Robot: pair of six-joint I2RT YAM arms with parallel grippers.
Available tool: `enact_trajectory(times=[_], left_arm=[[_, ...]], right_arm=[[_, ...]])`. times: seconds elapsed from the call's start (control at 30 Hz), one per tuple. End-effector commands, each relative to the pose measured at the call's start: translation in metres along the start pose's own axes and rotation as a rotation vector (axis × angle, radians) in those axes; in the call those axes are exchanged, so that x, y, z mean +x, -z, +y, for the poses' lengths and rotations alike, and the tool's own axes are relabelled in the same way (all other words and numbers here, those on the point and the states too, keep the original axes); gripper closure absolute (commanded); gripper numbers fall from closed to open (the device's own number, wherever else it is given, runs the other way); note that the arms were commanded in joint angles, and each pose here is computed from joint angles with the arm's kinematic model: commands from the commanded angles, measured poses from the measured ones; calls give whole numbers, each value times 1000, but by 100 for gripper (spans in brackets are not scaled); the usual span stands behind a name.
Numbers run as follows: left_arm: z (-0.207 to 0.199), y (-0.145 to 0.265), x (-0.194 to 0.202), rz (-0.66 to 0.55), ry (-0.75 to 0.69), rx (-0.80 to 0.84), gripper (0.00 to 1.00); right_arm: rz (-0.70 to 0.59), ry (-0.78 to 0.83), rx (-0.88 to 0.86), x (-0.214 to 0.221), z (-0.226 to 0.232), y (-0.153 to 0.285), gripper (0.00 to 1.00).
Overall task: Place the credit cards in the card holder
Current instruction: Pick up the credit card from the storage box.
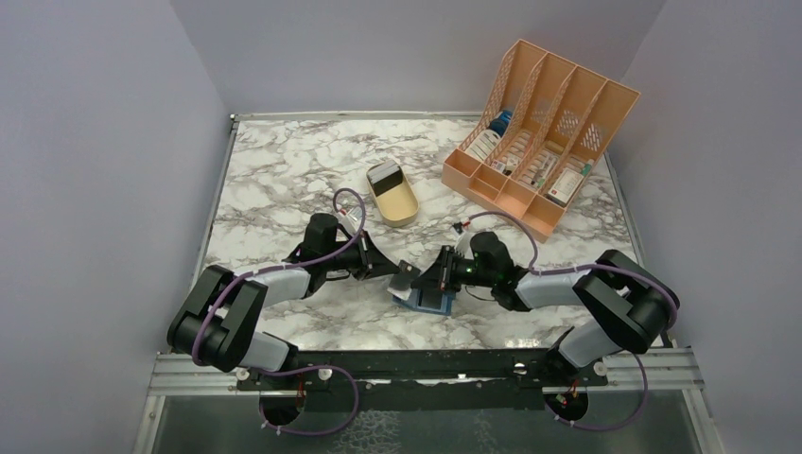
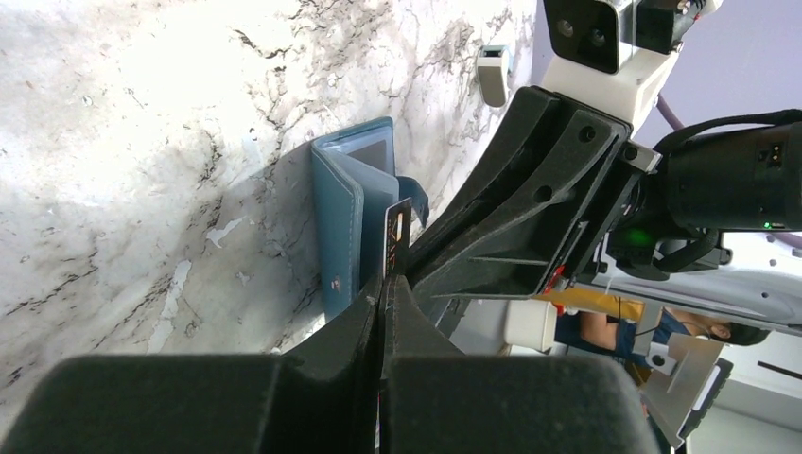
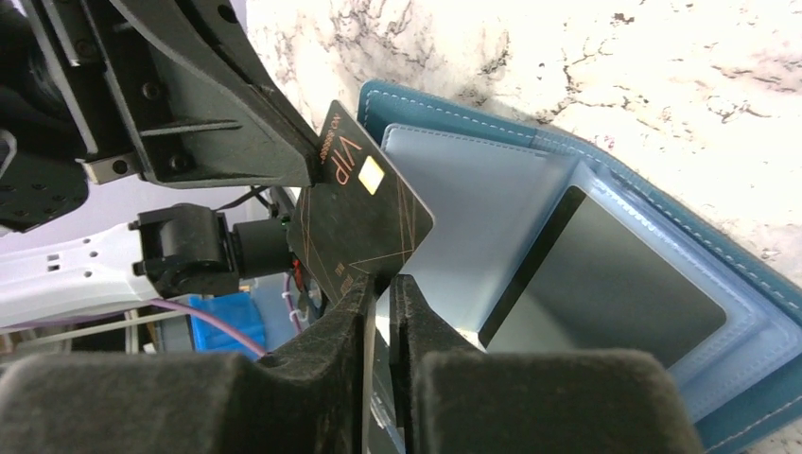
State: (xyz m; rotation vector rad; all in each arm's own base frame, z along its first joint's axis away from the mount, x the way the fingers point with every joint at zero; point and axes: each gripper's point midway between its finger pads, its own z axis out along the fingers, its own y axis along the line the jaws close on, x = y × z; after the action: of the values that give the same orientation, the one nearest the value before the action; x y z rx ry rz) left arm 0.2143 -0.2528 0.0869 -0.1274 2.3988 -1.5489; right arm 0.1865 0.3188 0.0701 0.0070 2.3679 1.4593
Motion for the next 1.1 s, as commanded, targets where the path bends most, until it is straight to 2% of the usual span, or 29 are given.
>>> enact_trajectory(times=[0.0, 0.17, 0.4, 0.8, 1.07], left_arm=[[1, 1, 9, 23, 1, 9, 100], [1, 1, 9, 21, 11, 8, 100], [-8, 4, 3, -21, -18, 23, 100], [-24, 9, 0, -64, -4, 94, 100], [-38, 15, -6, -119, 27, 145, 100]], right_arm=[[-52, 68, -184, -13, 40, 3, 86], [-79, 46, -217, -14, 46, 9, 77], [-87, -65, -261, -14, 54, 14, 69], [-74, -223, -298, -14, 58, 15, 72], [-72, -255, -292, -16, 56, 10, 73]])
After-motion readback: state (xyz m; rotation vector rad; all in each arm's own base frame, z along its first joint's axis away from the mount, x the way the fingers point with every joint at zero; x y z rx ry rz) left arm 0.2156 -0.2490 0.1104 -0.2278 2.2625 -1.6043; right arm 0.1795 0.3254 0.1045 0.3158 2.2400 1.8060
